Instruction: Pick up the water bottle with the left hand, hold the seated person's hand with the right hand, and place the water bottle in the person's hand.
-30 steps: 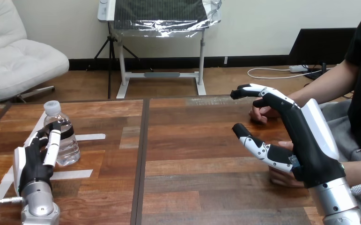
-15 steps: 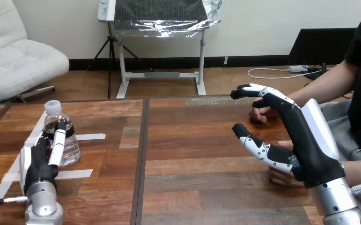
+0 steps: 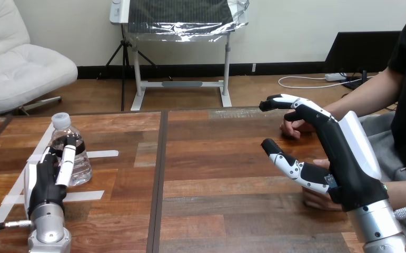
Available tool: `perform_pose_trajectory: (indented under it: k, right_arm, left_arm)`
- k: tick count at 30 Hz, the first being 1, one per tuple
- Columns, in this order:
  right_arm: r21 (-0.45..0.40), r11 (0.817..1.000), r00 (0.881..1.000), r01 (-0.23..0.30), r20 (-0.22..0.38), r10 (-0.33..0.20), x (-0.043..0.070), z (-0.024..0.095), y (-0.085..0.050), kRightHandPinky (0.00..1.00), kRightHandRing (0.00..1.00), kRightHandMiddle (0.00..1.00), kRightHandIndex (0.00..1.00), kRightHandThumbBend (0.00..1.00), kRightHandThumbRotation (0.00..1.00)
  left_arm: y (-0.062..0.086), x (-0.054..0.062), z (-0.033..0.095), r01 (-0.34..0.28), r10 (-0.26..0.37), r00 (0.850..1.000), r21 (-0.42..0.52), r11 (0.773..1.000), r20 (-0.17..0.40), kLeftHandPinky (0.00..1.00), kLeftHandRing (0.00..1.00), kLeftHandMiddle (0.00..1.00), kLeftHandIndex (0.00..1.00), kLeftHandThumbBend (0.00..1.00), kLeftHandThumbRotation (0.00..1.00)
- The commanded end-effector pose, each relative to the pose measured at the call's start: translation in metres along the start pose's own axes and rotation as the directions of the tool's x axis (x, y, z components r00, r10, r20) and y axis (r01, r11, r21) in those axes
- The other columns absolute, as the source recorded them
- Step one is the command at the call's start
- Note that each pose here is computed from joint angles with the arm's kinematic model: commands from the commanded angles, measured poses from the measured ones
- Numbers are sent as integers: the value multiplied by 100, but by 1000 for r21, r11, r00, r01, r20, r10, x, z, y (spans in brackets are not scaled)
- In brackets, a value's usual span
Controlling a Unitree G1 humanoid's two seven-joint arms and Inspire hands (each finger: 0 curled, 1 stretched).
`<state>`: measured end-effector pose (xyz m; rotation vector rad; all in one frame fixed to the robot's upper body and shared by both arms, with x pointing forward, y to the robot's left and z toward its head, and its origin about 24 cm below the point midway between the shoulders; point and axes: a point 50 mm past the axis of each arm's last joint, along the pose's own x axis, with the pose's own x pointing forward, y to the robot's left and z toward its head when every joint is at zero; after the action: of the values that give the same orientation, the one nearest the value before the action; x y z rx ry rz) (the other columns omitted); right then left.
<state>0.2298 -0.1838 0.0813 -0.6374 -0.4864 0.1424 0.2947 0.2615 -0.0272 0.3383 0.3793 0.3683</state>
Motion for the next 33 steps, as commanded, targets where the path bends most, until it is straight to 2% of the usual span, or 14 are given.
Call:
perform_pose_trajectory:
  k: [1, 7, 10, 13, 15, 20, 26, 33]
  right_arm:
    - [-17, 999, 994, 50, 93, -48, 17, 14, -11, 72, 80, 80, 71, 40, 12]
    - [-10, 999, 994, 49, 94, -48, 17, 13, -11, 72, 80, 80, 71, 40, 12]
    - [-11, 999, 994, 52, 94, -50, 17, 14, -11, 72, 80, 80, 71, 40, 11]
    - [-15, 998, 994, 53, 97, -51, 17, 14, -11, 72, 80, 80, 71, 40, 11]
    - [-17, 999, 994, 51, 96, -49, 17, 14, -11, 72, 80, 80, 71, 40, 10]
    - [-15, 999, 994, 49, 94, -47, 17, 14, -11, 72, 80, 80, 71, 40, 10]
    - [-14, 999, 995, 48, 94, -47, 18, 13, -11, 72, 81, 80, 71, 40, 10]
    - [-16, 999, 994, 49, 95, -47, 18, 13, -11, 72, 81, 81, 71, 40, 10]
  left_arm:
    - [-14, 0, 8, 62, -62, 998, 3, 998, 32, 87, 91, 93, 94, 44, 98]
    - [-13, -1, 8, 52, -53, 998, 36, 998, 45, 87, 91, 94, 95, 44, 96]
    - [-13, -1, 7, 37, -41, 998, 74, 997, 47, 86, 92, 94, 95, 48, 93]
    - [-13, -1, 9, 6, -16, 998, 165, 986, 57, 84, 91, 94, 96, 52, 93]
    - [-12, -1, 9, -25, 7, 997, 230, 973, 77, 83, 91, 94, 95, 55, 93]
    - [-14, -3, 13, -81, 42, 991, 317, 945, 127, 81, 89, 93, 95, 59, 93]
    - [-17, -7, 15, -160, 89, 977, 387, 908, 194, 82, 89, 93, 94, 58, 94]
    - [-18, -10, 16, -200, 92, 963, 445, 873, 252, 85, 90, 93, 94, 54, 97]
